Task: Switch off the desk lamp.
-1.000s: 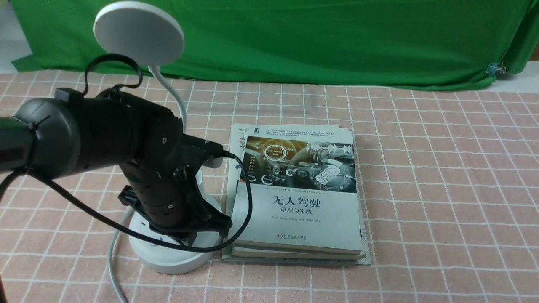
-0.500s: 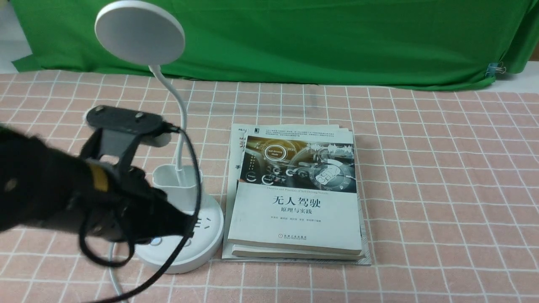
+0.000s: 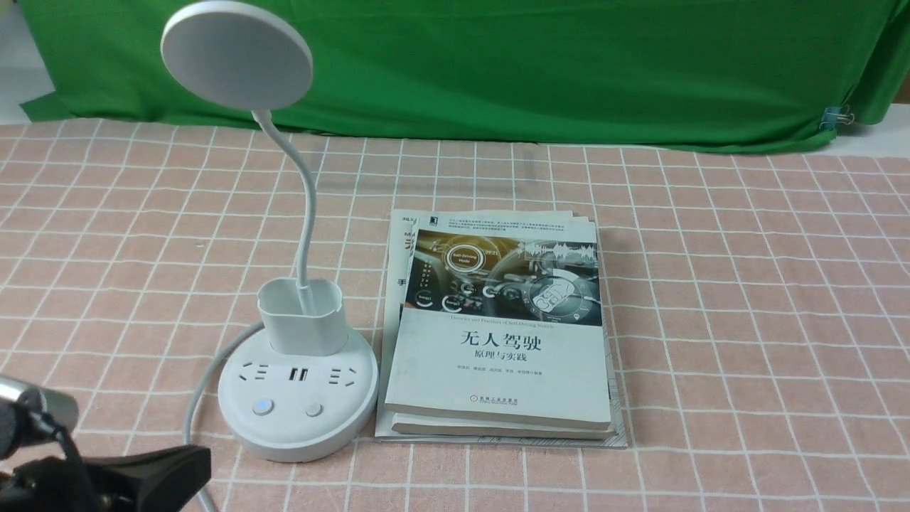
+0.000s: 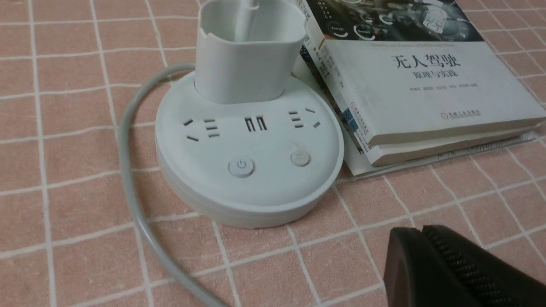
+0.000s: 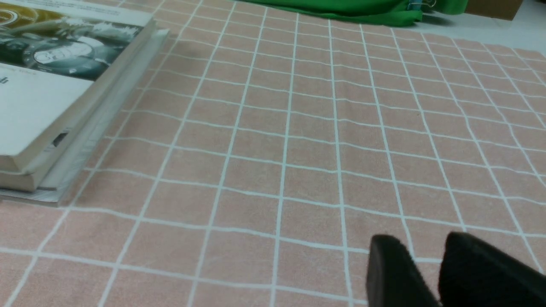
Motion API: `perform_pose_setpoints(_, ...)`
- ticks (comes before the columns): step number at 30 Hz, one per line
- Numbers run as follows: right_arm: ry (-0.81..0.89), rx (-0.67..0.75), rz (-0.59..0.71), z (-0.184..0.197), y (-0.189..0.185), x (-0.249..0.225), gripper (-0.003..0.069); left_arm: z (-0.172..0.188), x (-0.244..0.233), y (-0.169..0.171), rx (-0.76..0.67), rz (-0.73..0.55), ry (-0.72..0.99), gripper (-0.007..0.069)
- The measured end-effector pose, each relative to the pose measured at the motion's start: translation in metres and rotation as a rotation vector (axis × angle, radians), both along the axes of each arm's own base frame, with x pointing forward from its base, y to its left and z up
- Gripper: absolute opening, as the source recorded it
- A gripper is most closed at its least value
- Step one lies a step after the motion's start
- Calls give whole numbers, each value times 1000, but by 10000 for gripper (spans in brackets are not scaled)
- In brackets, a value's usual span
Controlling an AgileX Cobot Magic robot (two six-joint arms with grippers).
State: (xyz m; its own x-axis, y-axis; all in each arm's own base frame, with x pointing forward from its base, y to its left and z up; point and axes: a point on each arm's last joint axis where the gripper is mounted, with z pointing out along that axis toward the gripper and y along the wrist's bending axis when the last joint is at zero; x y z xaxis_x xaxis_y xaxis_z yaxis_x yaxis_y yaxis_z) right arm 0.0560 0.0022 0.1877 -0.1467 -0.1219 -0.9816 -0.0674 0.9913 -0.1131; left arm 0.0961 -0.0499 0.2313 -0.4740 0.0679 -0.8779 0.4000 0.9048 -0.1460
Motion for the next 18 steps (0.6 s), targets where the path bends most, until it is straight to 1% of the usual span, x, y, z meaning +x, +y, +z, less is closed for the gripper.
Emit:
perform_pose_setpoints(4,0,0,0,0,0,0,240,-7,-4,2,1,1,1,5)
perform_pose_setpoints(10,0,0,0,0,0,0,240,-5,-2,2,-11,6,-27,5)
perform_pose_setpoints(14,0,0,0,0,0,0,240,-6,-3,3,22,-3,-65,5)
perform_pose_setpoints(15,0,0,0,0,0,0,240,-9,-7,8,48,6,-94,5)
perform_pose_setpoints(18,0,0,0,0,0,0,240,-14,-13,19,50,82,-150,5)
